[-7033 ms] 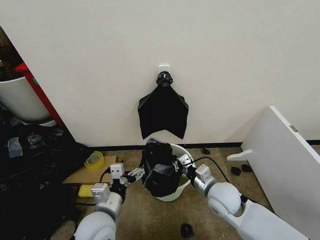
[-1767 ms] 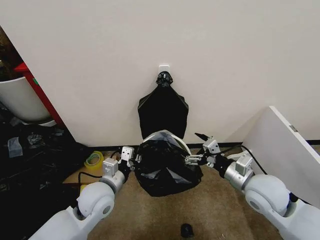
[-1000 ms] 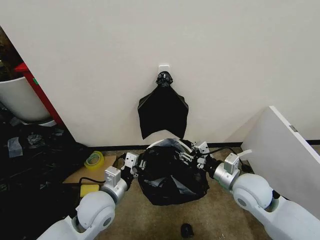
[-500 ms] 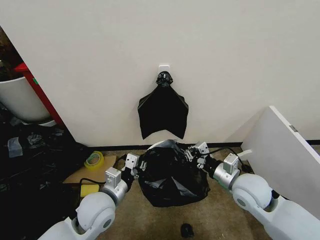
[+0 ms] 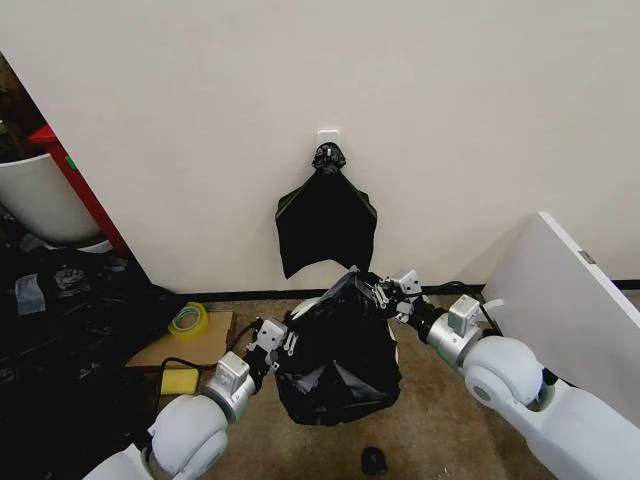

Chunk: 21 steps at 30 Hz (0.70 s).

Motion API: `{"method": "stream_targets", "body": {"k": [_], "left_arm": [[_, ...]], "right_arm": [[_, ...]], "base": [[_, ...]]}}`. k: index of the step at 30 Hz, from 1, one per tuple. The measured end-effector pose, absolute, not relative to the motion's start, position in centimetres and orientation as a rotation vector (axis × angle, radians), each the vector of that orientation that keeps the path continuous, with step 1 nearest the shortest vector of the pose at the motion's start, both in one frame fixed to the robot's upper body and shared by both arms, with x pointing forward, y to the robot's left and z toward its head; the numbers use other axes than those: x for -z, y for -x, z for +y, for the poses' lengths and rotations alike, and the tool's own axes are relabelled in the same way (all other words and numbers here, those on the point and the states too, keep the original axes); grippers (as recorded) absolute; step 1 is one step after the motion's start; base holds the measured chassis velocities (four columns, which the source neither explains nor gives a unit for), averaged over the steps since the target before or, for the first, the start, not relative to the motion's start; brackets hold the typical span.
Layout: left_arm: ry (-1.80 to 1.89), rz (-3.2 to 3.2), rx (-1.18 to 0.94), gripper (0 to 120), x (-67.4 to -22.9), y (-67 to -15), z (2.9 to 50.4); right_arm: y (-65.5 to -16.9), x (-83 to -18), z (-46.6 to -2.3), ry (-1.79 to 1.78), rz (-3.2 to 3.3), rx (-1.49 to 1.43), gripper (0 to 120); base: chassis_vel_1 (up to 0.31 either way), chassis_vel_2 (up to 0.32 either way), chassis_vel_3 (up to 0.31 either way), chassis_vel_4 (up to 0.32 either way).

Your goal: Place the garbage bag over the trash bin.

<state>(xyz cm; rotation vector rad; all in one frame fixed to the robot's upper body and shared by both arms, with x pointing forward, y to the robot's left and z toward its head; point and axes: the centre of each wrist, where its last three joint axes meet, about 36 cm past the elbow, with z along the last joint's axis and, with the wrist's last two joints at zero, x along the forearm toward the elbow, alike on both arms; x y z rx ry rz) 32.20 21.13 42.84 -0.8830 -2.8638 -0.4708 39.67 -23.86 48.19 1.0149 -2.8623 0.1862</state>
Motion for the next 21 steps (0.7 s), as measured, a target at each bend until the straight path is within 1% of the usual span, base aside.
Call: {"method": "stream_targets", "body": {"k": [10,18,21], "left_arm": [[0.955,-2.888,0.600,5,-42.3,-32.0,21.4],[0.997,-2.915,0.622,5,-42.0,-32.1,21.5],[1.003,-2.952,0.612,5,-41.5,-32.5,21.6]], "right_arm": [[-41.1,-47.4,-23.6,-0.997,-2.821,-0.213,0],[-41.8,-46.7,-23.7,-0.997,-2.800,-0.293,0],[-42.8,-44.5,-25.5,-1.029,-2.763,-0.386,0]], "base": [[0.000,0.000,0.000,0.000],[0.000,0.000,0.000,0.000],[0.000,0.000,0.000,0.000]]}}
